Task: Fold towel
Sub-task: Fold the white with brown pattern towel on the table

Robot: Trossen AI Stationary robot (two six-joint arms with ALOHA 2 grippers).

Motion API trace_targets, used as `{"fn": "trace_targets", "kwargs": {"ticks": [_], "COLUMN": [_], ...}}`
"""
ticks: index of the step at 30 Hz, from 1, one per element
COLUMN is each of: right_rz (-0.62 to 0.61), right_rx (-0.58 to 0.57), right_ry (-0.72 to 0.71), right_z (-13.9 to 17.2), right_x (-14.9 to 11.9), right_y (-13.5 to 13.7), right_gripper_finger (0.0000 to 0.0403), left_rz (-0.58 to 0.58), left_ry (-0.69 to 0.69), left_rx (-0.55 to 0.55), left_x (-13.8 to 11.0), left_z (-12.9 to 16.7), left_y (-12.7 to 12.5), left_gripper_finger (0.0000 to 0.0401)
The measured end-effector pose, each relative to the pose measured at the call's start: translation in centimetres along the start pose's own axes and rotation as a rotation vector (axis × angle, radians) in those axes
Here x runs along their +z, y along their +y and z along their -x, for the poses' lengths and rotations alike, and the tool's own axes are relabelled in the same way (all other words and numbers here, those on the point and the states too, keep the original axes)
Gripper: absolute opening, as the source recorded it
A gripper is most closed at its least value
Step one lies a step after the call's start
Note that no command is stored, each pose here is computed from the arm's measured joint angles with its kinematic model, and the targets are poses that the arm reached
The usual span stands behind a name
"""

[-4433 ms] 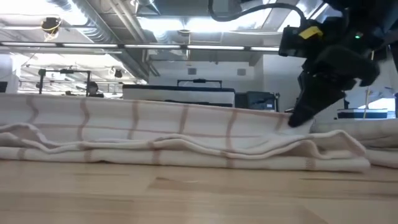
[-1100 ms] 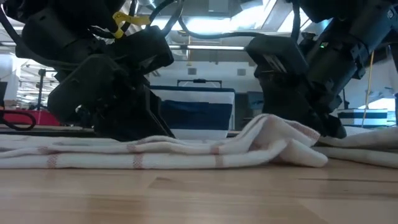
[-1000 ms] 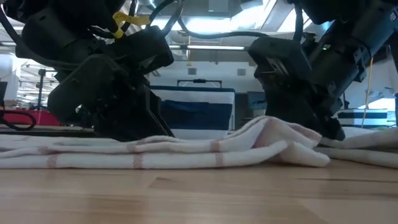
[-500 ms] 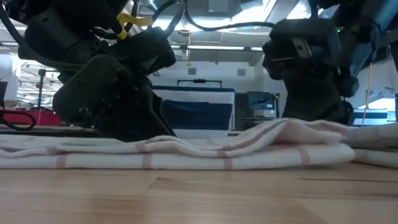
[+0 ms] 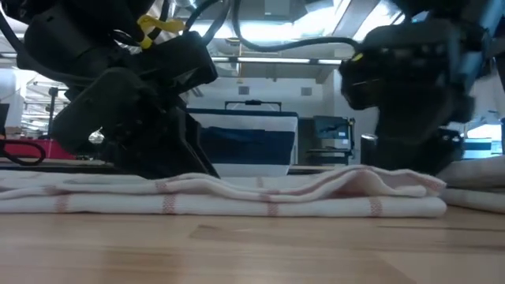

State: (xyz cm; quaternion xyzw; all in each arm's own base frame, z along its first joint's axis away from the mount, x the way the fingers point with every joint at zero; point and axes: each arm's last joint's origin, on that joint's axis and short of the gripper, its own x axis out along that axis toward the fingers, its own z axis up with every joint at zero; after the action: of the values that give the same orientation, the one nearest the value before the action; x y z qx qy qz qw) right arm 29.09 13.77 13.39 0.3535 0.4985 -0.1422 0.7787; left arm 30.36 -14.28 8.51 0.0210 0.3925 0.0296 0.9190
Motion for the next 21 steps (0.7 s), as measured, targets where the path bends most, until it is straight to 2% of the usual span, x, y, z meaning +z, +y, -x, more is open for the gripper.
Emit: {"fn": "trace_targets", "kwargs": {"ticks": [4, 7, 9, 16, 21], "right_rz": [0.004, -0.017, -0.021, 0.053, 0.090], "right_rx": [-0.032, -0.122, -0.124, 0.011, -0.088], "right_ry": [0.023, -0.005, -0.033, -0.074, -0.002], "right_z": [1.6, 2.2, 2.1, 2.8, 5.0], "right_x": [-0.1, -0.2, -0.1, 0.9, 1.3], "right_y": [-0.3, -1.1, -1.0, 1.2, 1.9], "right_gripper_finger": [0.0286, 0.0300, 0.0302, 0.0293, 0.0286], "left_rz": [-0.011, -0.010, -0.006, 0.001, -0.001], "left_ry": [0.005, 0.006, 0.005, 0.002, -0.011], "left_rx": [-0.008, -0.012, -0.014, -0.019, -0.038], "left_x": [-0.1, -0.1, -0.1, -0.1, 0.0], "left_z": [0.2, 0.2, 0.2, 0.2, 0.2], "left_y": [-0.3, -0.4, -0.4, -0.4, -0.5], "left_gripper_finger": [0.0178, 0.0178, 0.0178, 0.0178, 0.0178]}}
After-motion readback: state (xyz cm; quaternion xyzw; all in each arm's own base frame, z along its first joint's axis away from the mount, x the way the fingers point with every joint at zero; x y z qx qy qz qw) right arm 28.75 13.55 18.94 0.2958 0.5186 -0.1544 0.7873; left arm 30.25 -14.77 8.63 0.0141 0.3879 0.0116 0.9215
